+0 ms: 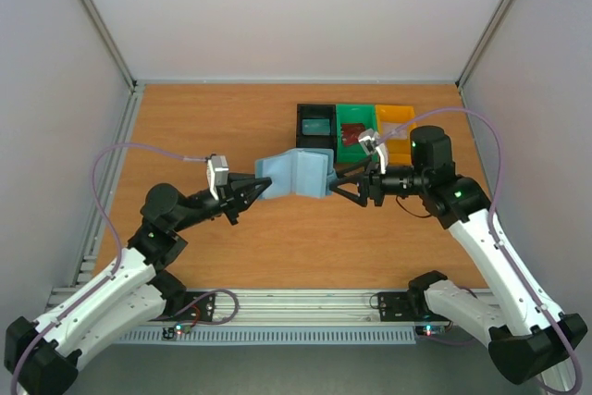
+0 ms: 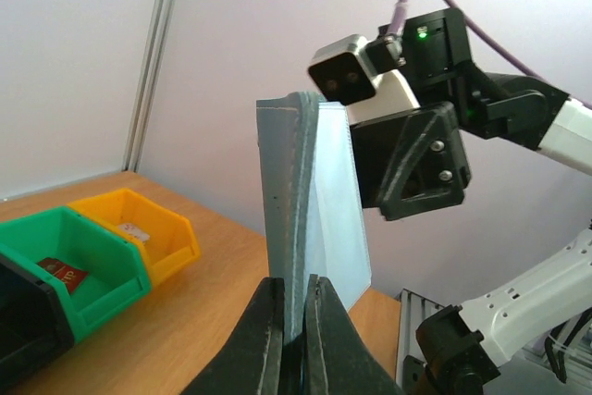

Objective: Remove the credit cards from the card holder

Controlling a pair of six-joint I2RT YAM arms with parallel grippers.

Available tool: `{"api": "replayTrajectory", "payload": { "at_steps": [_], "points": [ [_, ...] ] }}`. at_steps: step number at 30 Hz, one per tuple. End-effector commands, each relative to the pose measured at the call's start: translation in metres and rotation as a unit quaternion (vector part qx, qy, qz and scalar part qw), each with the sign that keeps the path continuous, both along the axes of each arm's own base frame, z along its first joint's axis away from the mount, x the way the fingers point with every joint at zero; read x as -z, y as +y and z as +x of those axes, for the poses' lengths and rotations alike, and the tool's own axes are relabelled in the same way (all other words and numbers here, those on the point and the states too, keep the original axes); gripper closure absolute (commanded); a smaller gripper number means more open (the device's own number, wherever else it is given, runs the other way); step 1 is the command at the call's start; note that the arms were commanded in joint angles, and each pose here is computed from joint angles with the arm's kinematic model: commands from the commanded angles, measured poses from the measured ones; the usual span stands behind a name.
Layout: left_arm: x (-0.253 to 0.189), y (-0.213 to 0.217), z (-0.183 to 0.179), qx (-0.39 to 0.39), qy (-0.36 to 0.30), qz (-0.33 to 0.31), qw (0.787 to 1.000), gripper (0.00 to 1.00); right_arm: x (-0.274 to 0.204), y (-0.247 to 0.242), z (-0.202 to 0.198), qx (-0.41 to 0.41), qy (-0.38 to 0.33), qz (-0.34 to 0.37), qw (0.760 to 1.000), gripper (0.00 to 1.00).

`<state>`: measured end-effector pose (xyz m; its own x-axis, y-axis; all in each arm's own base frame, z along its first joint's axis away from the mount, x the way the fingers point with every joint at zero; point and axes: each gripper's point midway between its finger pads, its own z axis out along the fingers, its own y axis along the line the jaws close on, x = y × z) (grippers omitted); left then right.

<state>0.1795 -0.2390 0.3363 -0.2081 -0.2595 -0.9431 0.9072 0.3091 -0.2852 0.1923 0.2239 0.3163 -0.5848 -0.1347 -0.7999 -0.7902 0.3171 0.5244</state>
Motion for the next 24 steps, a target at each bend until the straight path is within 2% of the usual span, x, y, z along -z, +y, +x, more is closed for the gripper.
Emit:
{"api": "replayTrajectory", "payload": {
  "at_steps": [1,6,13,19,24],
  "points": [
    [-0.019,0.007,0.002,-0.021,-0.023,-0.039,0.999,1.0,-0.01,-0.004,-0.024,-0.036,-0.031,-0.015,0.999,0.41],
    [-0.02,0.009,0.001,-0.024,-0.029,-0.043,0.998,1.0,-0.024,-0.003,-0.043,-0.084,-0.046,0.005,0.995,0.39],
    [-0.022,0.009,-0.001,-0.023,-0.033,-0.042,0.998,1.0,-0.035,0.0,-0.016,-0.035,-0.067,0.004,0.997,0.4],
    [-0.02,0.008,0.0,-0.023,-0.032,-0.04,0.998,1.0,-0.035,0.0,-0.014,-0.037,-0.061,-0.003,0.997,0.42],
    [-0.026,0.007,-0.008,-0.007,-0.051,-0.045,0.998,1.0,-0.03,-0.007,0.007,0.024,-0.075,-0.032,0.996,0.48]
  ]
}}
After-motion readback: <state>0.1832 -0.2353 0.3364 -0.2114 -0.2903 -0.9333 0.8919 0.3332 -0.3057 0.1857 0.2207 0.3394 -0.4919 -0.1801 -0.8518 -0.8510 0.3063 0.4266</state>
